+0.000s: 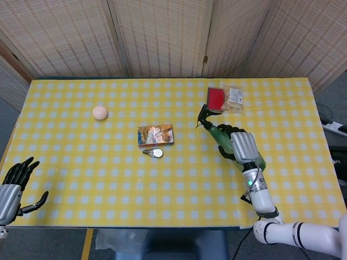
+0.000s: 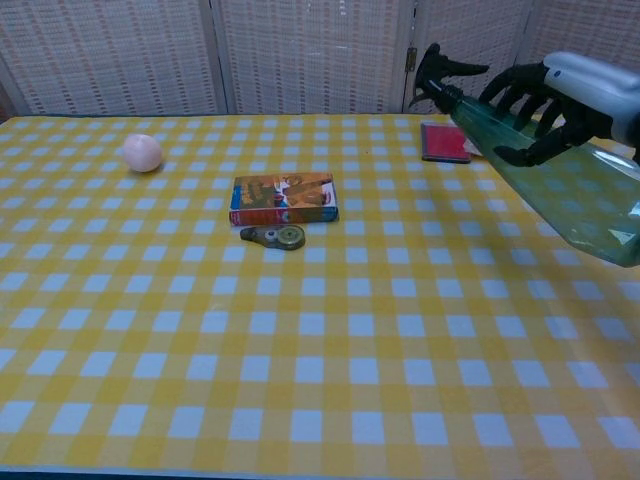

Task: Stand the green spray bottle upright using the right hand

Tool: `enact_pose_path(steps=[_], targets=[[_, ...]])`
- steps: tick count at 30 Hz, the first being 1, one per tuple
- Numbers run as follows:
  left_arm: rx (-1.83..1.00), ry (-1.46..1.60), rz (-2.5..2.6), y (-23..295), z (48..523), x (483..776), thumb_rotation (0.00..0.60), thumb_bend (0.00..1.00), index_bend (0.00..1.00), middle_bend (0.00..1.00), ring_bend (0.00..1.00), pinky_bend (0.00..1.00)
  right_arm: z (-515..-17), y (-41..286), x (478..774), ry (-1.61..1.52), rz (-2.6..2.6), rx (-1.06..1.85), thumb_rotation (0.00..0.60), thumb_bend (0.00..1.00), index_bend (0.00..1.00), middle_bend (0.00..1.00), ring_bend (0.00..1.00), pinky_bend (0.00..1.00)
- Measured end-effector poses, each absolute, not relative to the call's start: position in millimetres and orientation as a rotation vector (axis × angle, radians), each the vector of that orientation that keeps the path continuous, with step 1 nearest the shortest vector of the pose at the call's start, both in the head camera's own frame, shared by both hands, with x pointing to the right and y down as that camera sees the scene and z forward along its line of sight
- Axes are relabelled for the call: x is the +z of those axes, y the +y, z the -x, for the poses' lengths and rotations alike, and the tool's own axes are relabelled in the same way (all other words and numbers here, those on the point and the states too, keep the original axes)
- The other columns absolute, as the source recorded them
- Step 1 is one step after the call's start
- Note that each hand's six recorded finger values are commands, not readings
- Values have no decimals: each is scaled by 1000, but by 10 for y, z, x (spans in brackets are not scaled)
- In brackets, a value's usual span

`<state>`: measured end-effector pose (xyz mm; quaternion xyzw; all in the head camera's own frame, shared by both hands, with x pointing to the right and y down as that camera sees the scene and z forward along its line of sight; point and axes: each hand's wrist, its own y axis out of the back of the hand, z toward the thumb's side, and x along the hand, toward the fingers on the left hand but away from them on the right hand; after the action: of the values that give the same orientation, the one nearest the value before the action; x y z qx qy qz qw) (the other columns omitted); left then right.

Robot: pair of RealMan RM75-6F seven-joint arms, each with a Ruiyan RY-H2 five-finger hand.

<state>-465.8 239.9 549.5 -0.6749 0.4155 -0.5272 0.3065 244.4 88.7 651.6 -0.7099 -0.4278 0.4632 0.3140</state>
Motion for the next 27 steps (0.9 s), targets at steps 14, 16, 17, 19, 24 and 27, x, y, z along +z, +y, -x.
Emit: enact_pose_path(steps=[14,16,17,19,24,27], targets=[[-1398,1093,1801,2404,4649,5510,228,390,0,3,0,0,-2805,1263,6771,-1449,1931,674,600,431,521,568,595,486],[-1398,1094,1803,2403,4650,5511,229,390,0,3,0,0,-2777,1341,6805,-1457,1952,636,600,431,521,568,594,484],[-1398,1096,1803,2402,4652,5511,228,390,0,2,0,0,-2771,1367,6818,-1458,1961,625,600,431,521,568,593,482],[-1398,1098,1805,2400,4655,5509,229,390,0,2,0,0,-2761,1416,6849,-1464,1982,602,600,431,521,568,592,479],[-1398,1098,1805,2400,4658,5508,227,389,0,2,0,0,-2782,1501,6911,-1473,2012,578,600,431,521,568,591,459],[-1402,1098,1805,2400,4661,5513,226,389,0,3,0,0,-2828,1541,6930,-1480,2020,577,600,431,521,568,590,446]])
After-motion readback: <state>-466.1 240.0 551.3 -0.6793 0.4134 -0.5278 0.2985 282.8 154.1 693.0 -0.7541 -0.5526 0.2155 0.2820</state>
